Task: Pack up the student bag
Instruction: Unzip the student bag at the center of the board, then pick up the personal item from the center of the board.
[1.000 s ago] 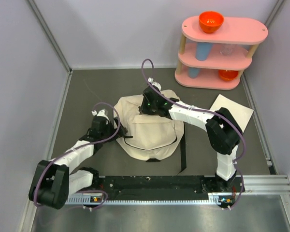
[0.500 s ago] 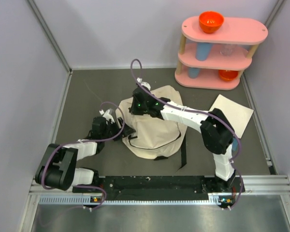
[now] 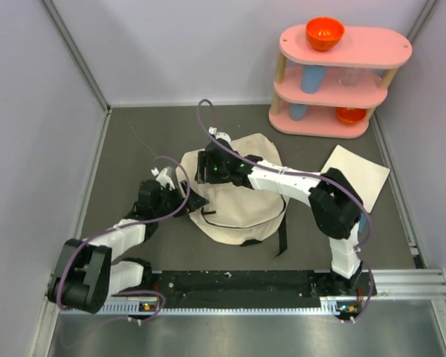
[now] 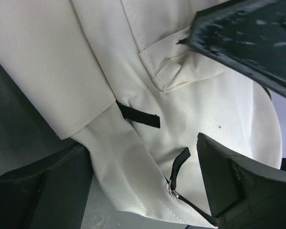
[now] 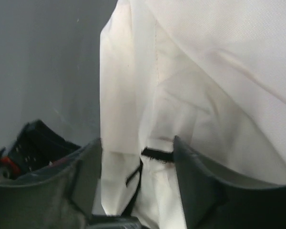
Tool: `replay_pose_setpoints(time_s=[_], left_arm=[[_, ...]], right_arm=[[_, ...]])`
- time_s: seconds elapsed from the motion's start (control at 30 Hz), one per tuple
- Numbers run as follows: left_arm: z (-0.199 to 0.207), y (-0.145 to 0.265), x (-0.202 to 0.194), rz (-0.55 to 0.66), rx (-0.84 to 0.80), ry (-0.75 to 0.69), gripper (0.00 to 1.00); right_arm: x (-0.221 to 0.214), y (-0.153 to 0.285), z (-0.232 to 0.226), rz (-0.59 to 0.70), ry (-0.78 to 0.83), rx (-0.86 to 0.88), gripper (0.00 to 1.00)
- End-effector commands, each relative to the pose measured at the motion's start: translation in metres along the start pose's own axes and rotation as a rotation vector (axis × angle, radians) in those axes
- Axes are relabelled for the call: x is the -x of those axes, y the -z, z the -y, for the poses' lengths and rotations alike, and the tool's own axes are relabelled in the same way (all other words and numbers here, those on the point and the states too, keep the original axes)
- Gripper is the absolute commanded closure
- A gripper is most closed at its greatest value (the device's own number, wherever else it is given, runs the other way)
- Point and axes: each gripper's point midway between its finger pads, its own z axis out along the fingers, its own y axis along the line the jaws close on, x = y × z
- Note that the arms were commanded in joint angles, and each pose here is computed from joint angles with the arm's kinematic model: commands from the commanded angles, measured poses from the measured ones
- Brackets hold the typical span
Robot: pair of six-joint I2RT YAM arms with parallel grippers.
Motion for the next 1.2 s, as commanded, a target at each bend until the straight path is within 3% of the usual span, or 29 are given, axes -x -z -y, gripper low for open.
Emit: replay_pose_setpoints(time_s=[0.0, 0.1, 0.3, 0.43, 0.57, 0.7, 0.9, 1.17], left_arm=[[0.020, 0.016, 0.019, 0.042, 0.001, -0.111, 0.07], [0.018, 0.035, 0.038, 0.119, 0.102, -0.169, 0.01], [0.038, 0.068, 0.069, 0.248, 0.152, -0.248, 0.01], [0.068, 0.072, 0.075, 0.247, 0.039, -0.294, 0.01], [0.092, 0.066, 0.074, 0.176, -0.056, -0.312, 0.01], [0.117, 0.055, 0.083, 0.146, -0.098, -0.374, 0.01], [0.181, 0.027, 0.071, 0.075, -0.219, -0.484, 0.01], [0.236, -0.016, 0.040, -0.070, -0.376, -0.504, 0.01]], right_arm=[[0.074, 0.080, -0.009, 0.186, 0.079, 0.084, 0.27], [0.092, 0.119, 0.006, 0.242, 0.086, 0.091, 0.21], [0.092, 0.178, 0.109, 0.343, -0.030, -0.127, 0.14], [0.070, 0.223, 0.200, 0.413, -0.231, -0.358, 0.05], [0.023, 0.264, 0.291, 0.446, -0.515, -0.534, 0.04], [0.003, 0.303, 0.322, 0.523, -0.599, -0.636, 0.01], [-0.034, 0.332, 0.366, 0.450, -0.759, -0.794, 0.01], [-0.059, 0.369, 0.389, 0.497, -0.789, -0.998, 0.01]])
